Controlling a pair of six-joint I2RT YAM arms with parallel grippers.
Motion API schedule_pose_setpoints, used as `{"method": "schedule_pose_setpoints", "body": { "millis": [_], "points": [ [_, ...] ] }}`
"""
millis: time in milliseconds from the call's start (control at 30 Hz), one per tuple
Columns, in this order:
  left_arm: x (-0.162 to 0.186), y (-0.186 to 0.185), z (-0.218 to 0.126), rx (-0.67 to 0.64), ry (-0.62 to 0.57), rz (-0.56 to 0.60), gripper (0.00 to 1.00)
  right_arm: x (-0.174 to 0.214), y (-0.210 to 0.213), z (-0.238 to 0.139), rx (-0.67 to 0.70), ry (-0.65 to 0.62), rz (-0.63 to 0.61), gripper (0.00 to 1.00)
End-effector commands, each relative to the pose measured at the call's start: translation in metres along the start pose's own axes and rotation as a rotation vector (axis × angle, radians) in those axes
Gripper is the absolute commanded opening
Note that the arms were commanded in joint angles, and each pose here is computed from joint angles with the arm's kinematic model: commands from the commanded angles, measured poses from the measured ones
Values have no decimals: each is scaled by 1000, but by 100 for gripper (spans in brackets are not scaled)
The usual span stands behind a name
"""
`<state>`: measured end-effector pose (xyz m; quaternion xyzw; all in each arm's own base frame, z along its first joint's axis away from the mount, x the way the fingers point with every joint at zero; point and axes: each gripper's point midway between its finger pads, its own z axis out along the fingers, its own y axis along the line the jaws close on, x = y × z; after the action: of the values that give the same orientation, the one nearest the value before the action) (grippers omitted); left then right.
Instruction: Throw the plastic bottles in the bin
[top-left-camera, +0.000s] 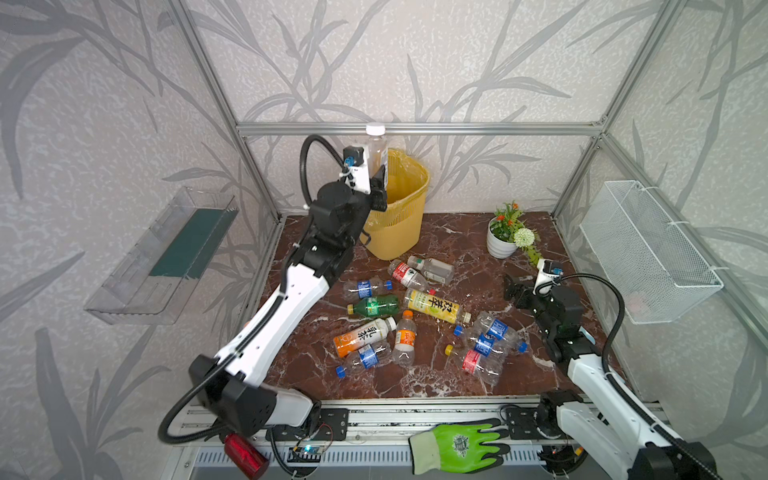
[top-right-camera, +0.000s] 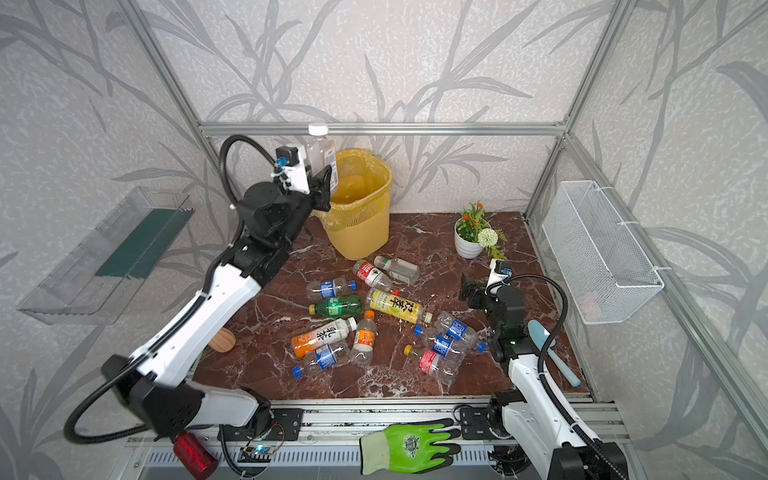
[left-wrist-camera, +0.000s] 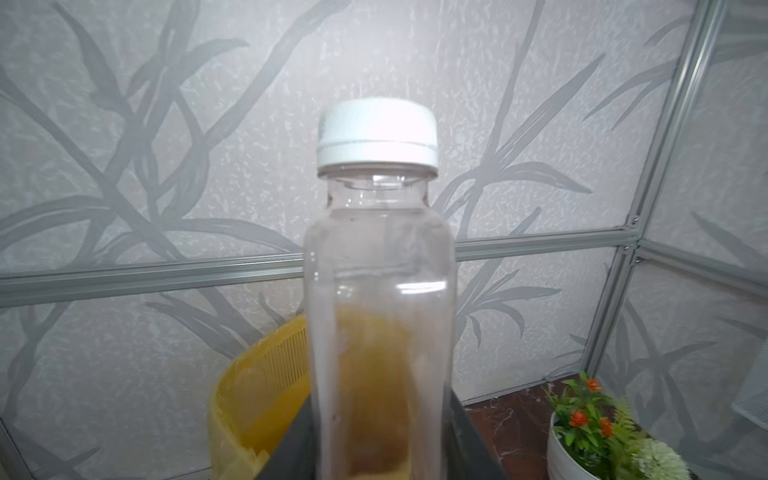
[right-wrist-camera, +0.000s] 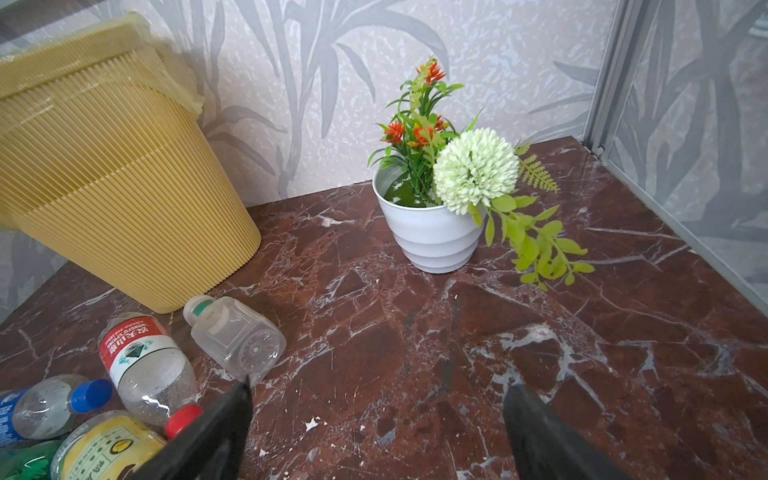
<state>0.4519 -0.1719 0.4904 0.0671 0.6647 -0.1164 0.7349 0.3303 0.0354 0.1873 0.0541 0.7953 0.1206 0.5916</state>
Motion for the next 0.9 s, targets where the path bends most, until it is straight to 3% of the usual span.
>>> {"method": "schedule_pose_setpoints", "body": {
  "millis": [0,167,233,533,667,867],
  "points": [
    [40,10,49,41,178,-86,60,-15,10,2,-41,-4,-6,94],
    [23,2,60,95,172,-51,93,-22,18,0,-66,25,-52,94],
    [9,-2,53,115,124,-56,97,-24,21,-1,-80,34,-67,93],
    [1,-10,2,123,53,-29,99,-17,46,7,-154,114,-169,91],
    [27,-7,-35,97,73,-66,99,-5,75,18,-215,184,-315,91],
    [113,21,-97,-16,157,-170,99,32,129,33,-356,327,-549,92]
  ]
}}
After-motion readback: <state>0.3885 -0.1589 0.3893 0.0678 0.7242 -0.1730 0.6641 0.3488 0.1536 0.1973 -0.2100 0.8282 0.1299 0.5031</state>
